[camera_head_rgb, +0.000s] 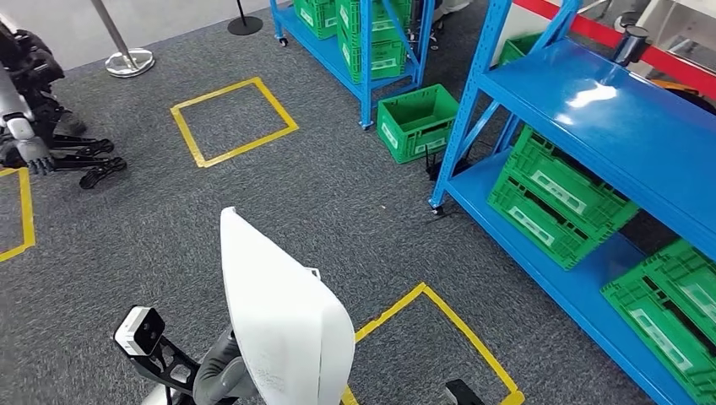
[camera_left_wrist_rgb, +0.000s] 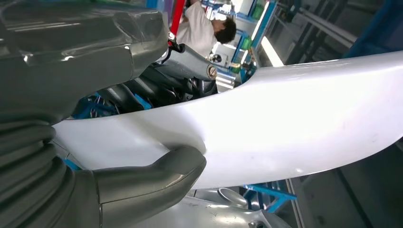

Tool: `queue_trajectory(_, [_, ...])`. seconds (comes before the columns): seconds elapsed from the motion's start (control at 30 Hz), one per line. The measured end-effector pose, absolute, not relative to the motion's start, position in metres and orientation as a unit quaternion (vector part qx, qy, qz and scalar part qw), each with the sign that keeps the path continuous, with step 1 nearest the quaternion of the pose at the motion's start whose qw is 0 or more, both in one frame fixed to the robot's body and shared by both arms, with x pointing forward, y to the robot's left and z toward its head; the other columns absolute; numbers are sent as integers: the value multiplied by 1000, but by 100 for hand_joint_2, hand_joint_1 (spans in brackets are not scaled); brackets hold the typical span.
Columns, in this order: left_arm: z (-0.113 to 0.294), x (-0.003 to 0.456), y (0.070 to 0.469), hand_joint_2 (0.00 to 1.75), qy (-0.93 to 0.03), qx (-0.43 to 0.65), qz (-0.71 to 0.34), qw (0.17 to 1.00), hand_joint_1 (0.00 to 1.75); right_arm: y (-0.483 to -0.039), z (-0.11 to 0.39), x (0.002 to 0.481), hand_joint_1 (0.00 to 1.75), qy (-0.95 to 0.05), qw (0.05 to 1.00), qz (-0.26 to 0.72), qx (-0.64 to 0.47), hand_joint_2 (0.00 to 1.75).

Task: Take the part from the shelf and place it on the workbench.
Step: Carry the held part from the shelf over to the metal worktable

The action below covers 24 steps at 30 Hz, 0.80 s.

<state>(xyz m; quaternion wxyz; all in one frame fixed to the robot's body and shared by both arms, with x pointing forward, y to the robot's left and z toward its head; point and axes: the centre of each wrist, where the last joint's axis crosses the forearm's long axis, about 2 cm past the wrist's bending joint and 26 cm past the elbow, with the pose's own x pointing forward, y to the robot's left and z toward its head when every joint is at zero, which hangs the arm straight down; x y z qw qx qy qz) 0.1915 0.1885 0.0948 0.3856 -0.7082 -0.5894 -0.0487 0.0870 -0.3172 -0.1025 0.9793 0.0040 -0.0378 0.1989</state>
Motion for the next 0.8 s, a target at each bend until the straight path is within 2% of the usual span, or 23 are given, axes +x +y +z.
queue_trajectory(0.27, [91, 201, 191, 175, -552, -723, -60, 411, 175, -301, -103, 88, 0, -38, 984, 168, 40, 0])
queue_trajectory(0.8, [100, 219, 183, 175, -567, -722, -76, 390, 175, -283, -100, 105, 0, -65, 986, 147, 33, 0])
